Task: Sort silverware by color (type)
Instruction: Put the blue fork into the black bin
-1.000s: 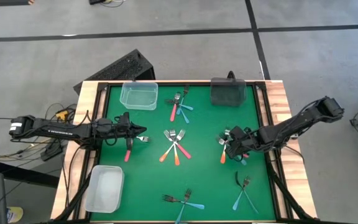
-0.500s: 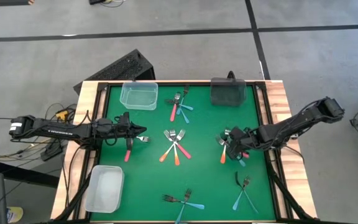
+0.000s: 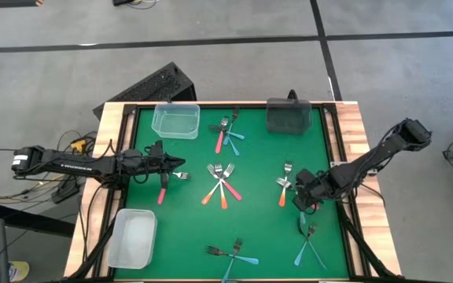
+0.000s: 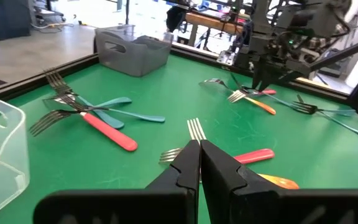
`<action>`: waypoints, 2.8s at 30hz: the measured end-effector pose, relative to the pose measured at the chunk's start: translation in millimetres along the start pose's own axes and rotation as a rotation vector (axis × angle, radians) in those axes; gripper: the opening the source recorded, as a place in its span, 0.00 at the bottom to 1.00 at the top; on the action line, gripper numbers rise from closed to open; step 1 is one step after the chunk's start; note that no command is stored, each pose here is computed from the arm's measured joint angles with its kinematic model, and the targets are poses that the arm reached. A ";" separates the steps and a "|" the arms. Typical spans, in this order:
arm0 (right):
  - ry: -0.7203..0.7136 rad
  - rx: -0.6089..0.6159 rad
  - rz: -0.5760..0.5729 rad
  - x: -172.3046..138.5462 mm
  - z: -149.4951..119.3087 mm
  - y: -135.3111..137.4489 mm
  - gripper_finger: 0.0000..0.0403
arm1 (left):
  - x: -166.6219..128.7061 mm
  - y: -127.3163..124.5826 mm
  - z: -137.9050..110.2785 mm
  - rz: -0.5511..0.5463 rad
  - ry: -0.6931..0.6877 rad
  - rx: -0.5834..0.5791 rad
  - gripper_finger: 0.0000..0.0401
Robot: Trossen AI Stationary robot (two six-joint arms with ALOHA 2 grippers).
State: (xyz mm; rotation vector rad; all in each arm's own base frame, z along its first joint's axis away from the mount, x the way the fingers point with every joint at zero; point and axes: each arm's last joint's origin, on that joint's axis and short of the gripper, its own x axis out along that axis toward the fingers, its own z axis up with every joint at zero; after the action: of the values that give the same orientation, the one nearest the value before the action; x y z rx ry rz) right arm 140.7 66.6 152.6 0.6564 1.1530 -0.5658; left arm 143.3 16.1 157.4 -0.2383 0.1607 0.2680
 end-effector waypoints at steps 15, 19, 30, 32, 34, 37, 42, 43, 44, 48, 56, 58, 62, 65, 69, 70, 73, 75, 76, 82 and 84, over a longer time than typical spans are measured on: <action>-0.037 0.038 -0.073 -24.1 -7.0 10.3 0.31 | -0.1 0.9 -3.0 0.014 0.029 0.006 0.00; -0.072 0.071 -0.145 -13.5 -5.7 3.0 0.31 | -0.1 2.6 -3.2 0.069 0.022 0.008 0.00; -0.091 0.073 -0.104 -2.3 7.5 6.7 0.31 | -0.1 3.0 -3.1 0.082 0.018 0.008 0.00; -0.084 0.074 -0.133 0.3 8.4 5.4 0.30 | -0.1 3.1 -3.2 0.083 0.020 0.009 0.00; -0.071 0.077 -0.170 3.4 8.4 3.8 0.30 | -0.1 3.3 -4.2 0.085 0.029 0.007 0.00; -0.047 0.084 -0.195 10.5 8.8 5.4 0.30 | -0.3 4.2 -7.3 0.094 0.061 0.000 0.00; -0.029 0.057 -0.194 22.3 10.4 12.5 0.30 | -0.7 5.0 -10.4 0.103 0.092 -0.004 0.00; -0.028 0.055 -0.199 24.2 10.6 13.2 0.30 | -0.6 5.0 -10.3 0.103 0.091 -0.004 0.00; -0.027 0.053 -0.206 25.5 10.5 13.4 0.30 | -0.6 4.9 -10.2 0.103 0.090 -0.005 0.00; -0.036 0.047 -0.222 24.9 10.4 11.8 0.30 | -0.6 5.0 -10.0 0.107 0.087 -0.009 0.00; -0.081 0.056 -0.244 2.0 11.9 -5.1 0.30 | -0.7 6.4 -9.1 0.157 0.067 -0.007 0.00; -0.084 0.061 -0.216 -2.3 11.8 -5.7 0.31 | -0.7 6.4 -9.1 0.156 0.068 -0.007 0.00; -0.055 0.058 -0.141 -7.9 9.1 -2.7 0.33 | -0.7 6.4 -9.2 0.155 0.068 -0.007 0.00; 0.003 0.034 -0.129 -8.2 3.3 -1.3 0.37 | -0.7 6.2 -9.2 0.151 0.070 -0.007 0.00; 0.042 0.033 -0.176 -5.7 -2.3 -2.2 0.45 | -0.7 6.2 -9.2 0.151 0.070 -0.005 0.00; 0.051 0.044 -0.203 -5.0 -3.1 -3.8 0.47 | -0.7 6.2 -9.1 0.150 0.069 -0.004 0.00; 0.070 0.064 -0.278 -1.0 -4.9 -6.8 0.52 | -0.7 6.2 -9.1 0.150 0.068 -0.003 0.00; 0.088 0.057 -0.281 2.3 -5.5 -4.4 0.52 | -0.7 6.1 -9.0 0.150 0.068 -0.001 0.00; 0.100 0.046 -0.277 4.4 -5.6 -2.4 0.52 | -0.7 6.2 -9.0 0.150 0.068 -0.001 0.00; 0.139 0.010 -0.224 14.7 -6.3 7.7 0.43 | -0.5 4.5 -2.9 0.139 0.031 0.004 0.00; 0.145 0.008 -0.212 14.5 -6.4 9.3 0.39 | -1.3 2.9 3.2 0.123 0.002 0.025 0.00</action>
State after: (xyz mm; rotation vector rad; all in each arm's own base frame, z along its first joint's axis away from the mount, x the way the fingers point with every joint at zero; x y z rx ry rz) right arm 147.6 76.6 138.9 0.5929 1.3673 -0.7110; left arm 141.7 19.3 160.1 -0.2040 0.1813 0.3880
